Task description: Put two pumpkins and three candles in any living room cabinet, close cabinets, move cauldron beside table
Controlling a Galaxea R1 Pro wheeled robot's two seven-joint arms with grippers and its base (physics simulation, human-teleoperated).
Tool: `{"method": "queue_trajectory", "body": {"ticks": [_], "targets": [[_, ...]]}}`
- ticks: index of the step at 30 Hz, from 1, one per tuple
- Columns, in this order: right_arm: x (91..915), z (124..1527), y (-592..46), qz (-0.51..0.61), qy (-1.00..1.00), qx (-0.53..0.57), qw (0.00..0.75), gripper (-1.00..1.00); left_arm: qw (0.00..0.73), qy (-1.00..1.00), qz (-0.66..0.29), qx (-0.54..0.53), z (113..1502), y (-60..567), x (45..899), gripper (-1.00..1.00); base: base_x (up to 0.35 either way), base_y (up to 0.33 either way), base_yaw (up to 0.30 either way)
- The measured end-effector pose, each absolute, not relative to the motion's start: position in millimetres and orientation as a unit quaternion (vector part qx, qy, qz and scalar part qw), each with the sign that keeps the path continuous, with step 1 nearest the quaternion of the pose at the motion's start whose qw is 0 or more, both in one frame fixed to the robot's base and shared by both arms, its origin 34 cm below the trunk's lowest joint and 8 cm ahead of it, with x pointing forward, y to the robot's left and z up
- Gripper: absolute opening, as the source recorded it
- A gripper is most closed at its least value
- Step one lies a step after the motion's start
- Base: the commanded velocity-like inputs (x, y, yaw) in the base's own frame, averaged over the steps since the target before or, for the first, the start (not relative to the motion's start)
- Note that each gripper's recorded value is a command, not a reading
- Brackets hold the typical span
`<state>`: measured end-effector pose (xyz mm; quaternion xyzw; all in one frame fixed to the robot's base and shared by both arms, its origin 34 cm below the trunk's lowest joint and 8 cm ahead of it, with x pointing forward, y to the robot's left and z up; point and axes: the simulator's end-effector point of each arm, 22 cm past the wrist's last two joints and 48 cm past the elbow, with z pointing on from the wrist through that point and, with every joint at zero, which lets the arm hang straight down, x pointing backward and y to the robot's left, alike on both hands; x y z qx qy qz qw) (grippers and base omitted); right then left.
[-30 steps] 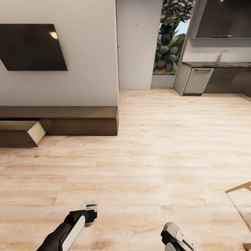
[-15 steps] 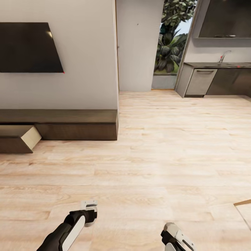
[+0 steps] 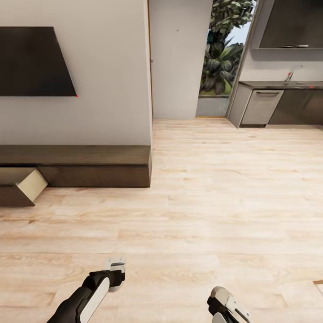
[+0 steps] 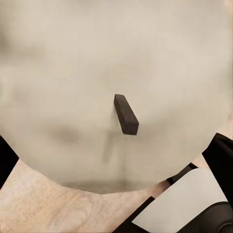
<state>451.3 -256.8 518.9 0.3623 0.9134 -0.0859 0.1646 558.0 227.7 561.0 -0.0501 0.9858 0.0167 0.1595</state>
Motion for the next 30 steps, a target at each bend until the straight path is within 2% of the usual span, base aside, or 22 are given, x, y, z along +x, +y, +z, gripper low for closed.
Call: {"method": "queue_trajectory", "body": {"ticks": [13,19,30], "targets": [[451.9,519.0,-255.0,-0.084,0.915,0.359,0.165,-1.0,0.159,0.986,0.016,-0.05,560.9,227.0,557.8,-1.0,0.333,0.0,0.046],[451.3,518.6,-254.3,-0.083,0.916,0.358,0.162,-1.0,0.16,0.986,0.017,-0.05,561.4,227.8,558.6,-1.0,0.309,0.0,0.21],[451.3,518.3,-254.2,-0.083,0.916,0.357,0.161,-1.0,0.161,0.986,0.017,-0.05,561.5,227.6,559.3,-1.0,0.037,0.0,0.286]]}}
